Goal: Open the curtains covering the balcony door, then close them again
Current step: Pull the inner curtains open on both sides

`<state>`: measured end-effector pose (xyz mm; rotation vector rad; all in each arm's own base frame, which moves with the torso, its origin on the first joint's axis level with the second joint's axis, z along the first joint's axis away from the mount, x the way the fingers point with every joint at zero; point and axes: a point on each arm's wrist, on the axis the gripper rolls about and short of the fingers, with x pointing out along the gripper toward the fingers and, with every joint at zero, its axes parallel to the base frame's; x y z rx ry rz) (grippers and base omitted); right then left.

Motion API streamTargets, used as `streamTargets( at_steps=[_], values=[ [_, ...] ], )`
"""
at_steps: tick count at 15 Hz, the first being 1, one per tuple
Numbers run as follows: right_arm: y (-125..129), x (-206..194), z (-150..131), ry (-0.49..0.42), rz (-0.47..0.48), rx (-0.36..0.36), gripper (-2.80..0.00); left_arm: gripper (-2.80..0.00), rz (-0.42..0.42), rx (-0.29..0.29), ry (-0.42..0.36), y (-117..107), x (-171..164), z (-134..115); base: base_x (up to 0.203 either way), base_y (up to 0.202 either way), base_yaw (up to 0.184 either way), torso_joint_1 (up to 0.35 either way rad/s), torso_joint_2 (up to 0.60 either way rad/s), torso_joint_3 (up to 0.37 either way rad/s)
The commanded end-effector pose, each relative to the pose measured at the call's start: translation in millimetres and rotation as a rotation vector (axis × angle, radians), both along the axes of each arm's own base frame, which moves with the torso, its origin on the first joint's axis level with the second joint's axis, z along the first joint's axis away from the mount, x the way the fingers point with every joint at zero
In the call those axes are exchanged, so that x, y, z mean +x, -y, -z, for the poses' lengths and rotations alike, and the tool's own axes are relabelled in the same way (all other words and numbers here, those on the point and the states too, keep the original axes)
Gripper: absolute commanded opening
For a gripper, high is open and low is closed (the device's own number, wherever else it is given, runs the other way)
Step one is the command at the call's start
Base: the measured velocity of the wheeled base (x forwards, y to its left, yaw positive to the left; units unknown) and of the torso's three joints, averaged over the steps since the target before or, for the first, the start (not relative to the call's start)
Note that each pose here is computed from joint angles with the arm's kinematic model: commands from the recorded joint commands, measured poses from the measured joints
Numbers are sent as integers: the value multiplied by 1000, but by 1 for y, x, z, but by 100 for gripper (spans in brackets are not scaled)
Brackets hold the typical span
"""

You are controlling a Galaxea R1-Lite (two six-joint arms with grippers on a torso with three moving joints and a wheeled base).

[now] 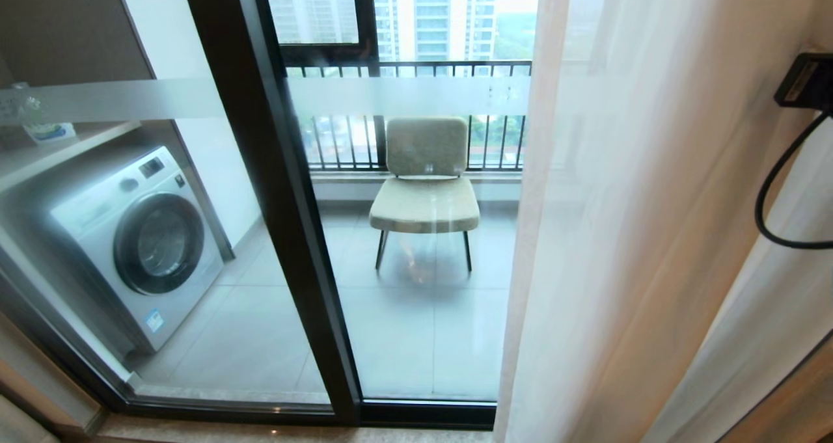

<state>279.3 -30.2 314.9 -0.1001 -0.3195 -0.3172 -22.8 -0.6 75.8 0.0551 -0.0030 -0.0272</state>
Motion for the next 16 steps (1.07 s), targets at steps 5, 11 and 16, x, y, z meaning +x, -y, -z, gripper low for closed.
streamTargets(
  at_steps=[5,11,16],
  values=[
    [11,-2,-1,10,34,16,-280,-280,0,0,1,0,0,0,0,-194,1,-3,3,2],
    [13,-2,0,9,44,17,-280,-280,0,0,-1,0,0,0,0,-192,0,3,2,2],
    [13,-2,0,9,44,17,-280,-280,0,0,2,0,0,0,0,-192,1,1,3,2]
  ],
)
